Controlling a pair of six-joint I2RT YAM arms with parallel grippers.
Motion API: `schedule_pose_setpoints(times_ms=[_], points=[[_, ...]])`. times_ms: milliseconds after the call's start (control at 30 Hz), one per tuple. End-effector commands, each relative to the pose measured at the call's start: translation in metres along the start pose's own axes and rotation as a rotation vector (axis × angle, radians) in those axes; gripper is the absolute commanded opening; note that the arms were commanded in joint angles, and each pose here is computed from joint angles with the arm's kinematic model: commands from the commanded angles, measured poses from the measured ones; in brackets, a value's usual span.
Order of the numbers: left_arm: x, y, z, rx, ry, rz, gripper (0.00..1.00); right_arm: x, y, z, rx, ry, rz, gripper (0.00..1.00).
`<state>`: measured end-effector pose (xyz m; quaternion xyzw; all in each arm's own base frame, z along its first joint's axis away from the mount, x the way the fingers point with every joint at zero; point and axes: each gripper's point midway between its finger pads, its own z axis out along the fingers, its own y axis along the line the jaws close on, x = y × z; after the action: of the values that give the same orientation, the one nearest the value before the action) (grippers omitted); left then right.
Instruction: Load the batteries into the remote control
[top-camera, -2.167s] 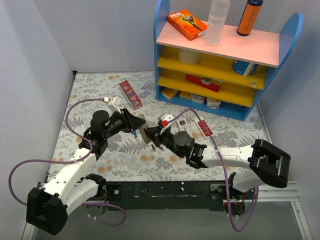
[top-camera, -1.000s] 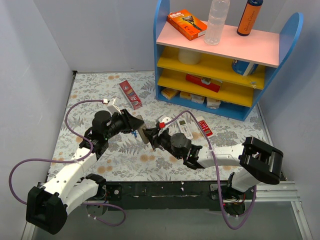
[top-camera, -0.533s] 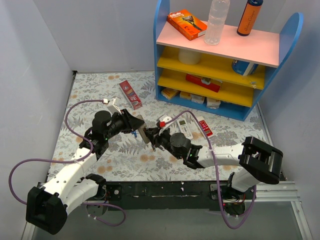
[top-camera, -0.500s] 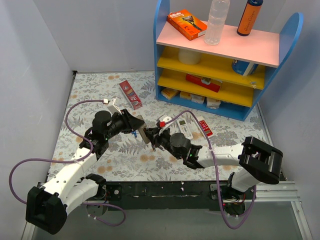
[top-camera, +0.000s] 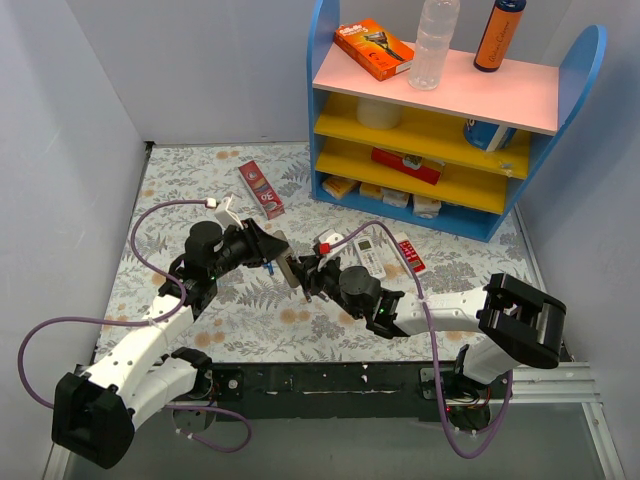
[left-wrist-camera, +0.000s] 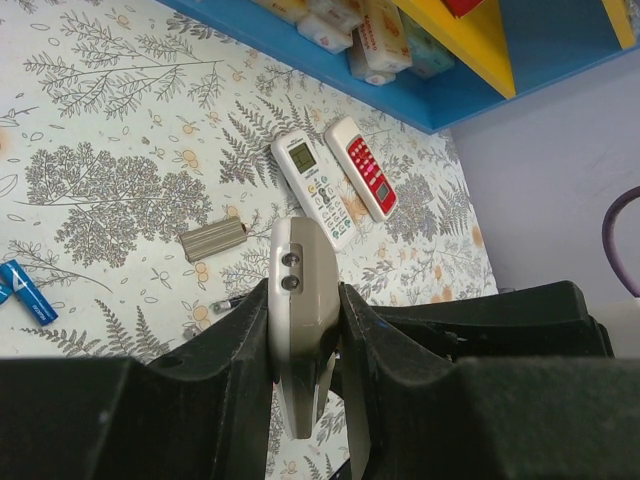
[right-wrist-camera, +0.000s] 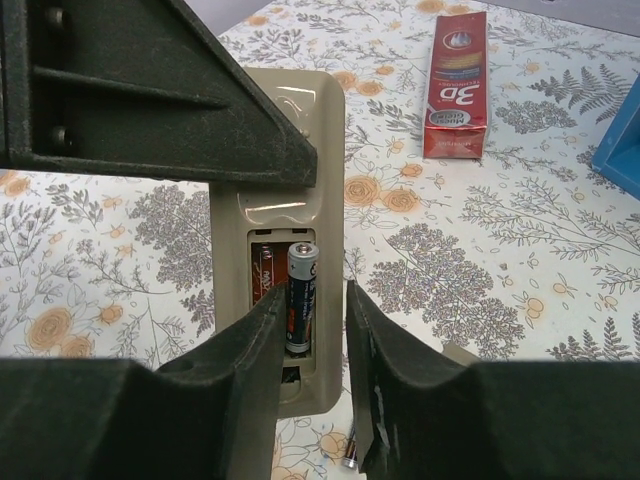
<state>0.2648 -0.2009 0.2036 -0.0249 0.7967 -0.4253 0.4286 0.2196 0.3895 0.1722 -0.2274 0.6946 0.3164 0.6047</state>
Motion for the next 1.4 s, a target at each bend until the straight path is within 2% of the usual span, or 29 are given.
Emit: schedule_pose_setpoints(times_ms=[0,633,1067,1367], points=[[-0.015,-0.028,-0.004,0.085,-0.022,0.004,0.0,0.01,-0.019,-0.003,0.065,0.051,-0.061,0.38],[0.009,-0.014,0.007,0.089,0.04,-0.113,0.0,0.0,0.001,-0.002,-0.048,0.071,-0.102,0.45],[0.012,-0.023,0.004,0.149,0.049,-0.099,0.0,-0.004,0.003,-0.003,-0.056,0.075,-0.104,0.48],[0.011,-0.023,0.004,0.147,0.048,-0.089,0.0,-0.017,0.004,-0.011,-0.067,0.063,-0.097,0.57]])
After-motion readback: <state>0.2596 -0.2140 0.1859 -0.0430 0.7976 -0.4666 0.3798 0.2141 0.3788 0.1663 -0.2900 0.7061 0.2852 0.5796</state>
